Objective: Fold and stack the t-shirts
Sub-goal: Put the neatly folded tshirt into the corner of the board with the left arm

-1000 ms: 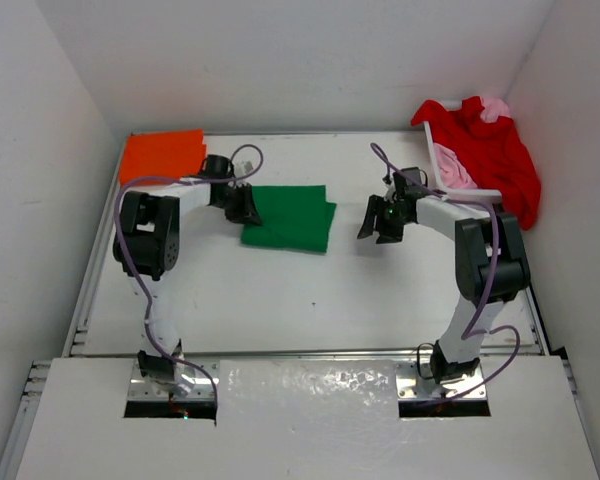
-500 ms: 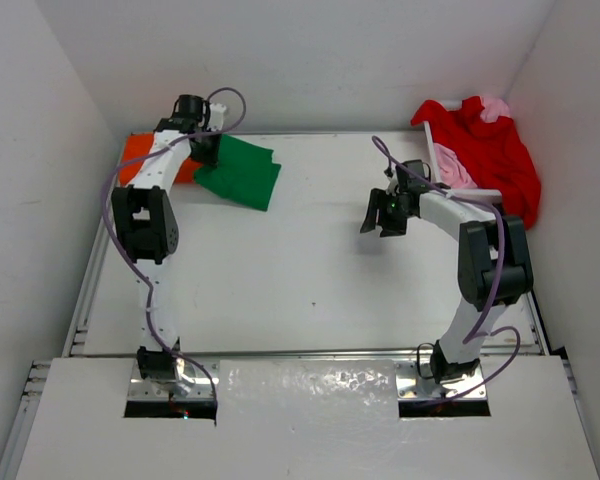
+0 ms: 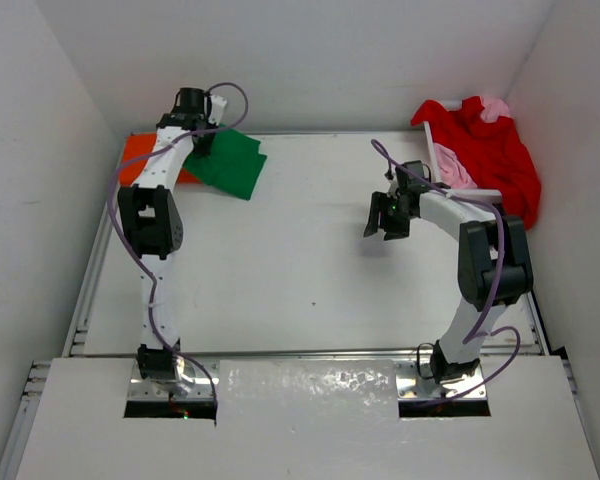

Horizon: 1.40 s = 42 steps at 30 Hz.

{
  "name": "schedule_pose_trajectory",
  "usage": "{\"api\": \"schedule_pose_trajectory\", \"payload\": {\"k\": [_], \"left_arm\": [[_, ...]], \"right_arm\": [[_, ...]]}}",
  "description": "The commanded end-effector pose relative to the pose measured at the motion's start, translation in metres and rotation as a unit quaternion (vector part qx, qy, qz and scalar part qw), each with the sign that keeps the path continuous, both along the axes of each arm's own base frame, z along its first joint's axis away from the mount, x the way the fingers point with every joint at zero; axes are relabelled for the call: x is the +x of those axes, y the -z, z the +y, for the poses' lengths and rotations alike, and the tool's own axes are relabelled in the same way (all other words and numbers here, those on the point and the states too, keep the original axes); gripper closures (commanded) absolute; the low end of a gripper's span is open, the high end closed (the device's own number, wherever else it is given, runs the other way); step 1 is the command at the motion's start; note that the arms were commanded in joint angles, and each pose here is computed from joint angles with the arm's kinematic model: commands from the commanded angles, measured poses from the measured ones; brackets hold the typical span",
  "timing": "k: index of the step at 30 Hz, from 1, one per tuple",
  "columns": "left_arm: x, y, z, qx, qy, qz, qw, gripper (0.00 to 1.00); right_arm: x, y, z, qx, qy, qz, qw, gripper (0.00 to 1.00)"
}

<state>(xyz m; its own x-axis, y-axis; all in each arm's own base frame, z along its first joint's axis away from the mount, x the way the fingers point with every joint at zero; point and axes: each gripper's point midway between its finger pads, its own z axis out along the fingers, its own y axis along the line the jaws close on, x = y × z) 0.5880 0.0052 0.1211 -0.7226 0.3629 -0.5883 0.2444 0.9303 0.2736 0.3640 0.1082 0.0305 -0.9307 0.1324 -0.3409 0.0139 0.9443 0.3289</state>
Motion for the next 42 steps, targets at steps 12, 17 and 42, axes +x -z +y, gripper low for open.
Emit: {"api": "schedule_pose_trajectory", "payload": {"k": [12,17,42], "left_arm": [[0.034,-0.154,-0.010,-0.174,0.091,-0.200,0.960,1.00],[0.041,-0.173,0.033,-0.224,0.078,-0.235,0.943,1.00],[-0.003,0.015,0.163,-0.375,-0.028,-0.099,0.921,1.00]], "right_arm": [[0.002,-0.014,-0.009,-0.020,-0.001,-0.013,1.000,0.42],[0.002,-0.022,-0.013,-0.034,-0.004,-0.016,0.999,0.42],[0.021,-0.022,-0.010,-0.044,-0.011,0.005,0.999,0.43]]}}
